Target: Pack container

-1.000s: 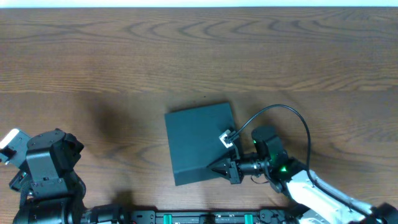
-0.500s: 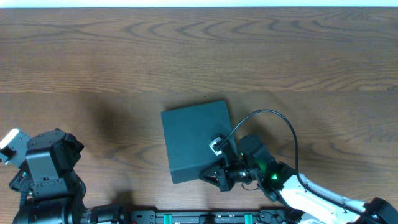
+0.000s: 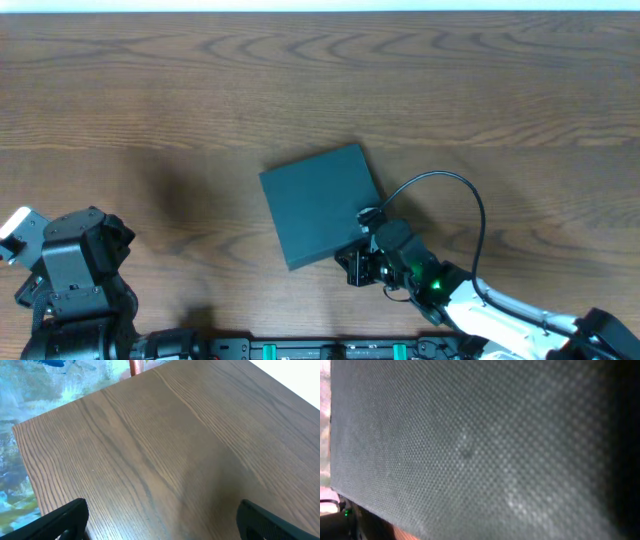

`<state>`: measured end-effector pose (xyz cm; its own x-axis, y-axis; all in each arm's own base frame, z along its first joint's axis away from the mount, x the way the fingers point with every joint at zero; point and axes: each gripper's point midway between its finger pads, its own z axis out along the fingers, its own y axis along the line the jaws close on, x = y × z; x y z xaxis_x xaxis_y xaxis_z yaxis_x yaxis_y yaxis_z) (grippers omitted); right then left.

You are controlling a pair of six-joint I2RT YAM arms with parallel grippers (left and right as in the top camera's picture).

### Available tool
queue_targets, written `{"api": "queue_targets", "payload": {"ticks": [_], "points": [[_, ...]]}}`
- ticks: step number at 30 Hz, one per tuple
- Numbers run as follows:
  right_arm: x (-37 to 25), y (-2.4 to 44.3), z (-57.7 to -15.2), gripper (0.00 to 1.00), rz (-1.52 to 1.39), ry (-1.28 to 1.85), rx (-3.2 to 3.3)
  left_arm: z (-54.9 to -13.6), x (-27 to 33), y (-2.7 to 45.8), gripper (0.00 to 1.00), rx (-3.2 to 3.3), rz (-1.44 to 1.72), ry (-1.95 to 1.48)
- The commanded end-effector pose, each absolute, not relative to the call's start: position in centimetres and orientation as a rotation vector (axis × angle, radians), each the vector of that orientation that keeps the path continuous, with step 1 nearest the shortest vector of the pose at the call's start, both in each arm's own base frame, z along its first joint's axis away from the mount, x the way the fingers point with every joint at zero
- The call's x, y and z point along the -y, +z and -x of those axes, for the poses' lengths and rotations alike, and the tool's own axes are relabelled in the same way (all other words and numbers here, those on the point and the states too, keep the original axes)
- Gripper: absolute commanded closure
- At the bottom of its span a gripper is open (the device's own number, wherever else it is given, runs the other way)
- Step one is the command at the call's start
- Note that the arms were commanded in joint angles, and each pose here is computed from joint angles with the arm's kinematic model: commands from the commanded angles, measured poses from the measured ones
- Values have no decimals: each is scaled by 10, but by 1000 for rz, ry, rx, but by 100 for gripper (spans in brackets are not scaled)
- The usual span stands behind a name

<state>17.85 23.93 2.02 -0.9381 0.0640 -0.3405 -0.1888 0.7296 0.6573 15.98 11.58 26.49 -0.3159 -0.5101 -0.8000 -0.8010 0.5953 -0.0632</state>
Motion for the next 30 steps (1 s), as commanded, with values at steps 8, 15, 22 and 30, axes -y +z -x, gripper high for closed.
{"api": "queue_targets", "payload": {"ticks": [8, 15, 22, 30], "points": [[-279, 65, -198, 98, 341, 1017, -2469, -158, -118, 269, 5, -1969, 1061, 449], [-245, 76, -201, 98, 531, 436, -2622, -158, -118, 269, 5, -1969, 1061, 449], [-274, 97, -168, 98, 742, 404, -2557, -158, -118, 269, 5, -1969, 1061, 449], [-271, 81, -158, 98, 779, 167, -2503, -158, -118, 269, 5, -1969, 1061, 449]]}}
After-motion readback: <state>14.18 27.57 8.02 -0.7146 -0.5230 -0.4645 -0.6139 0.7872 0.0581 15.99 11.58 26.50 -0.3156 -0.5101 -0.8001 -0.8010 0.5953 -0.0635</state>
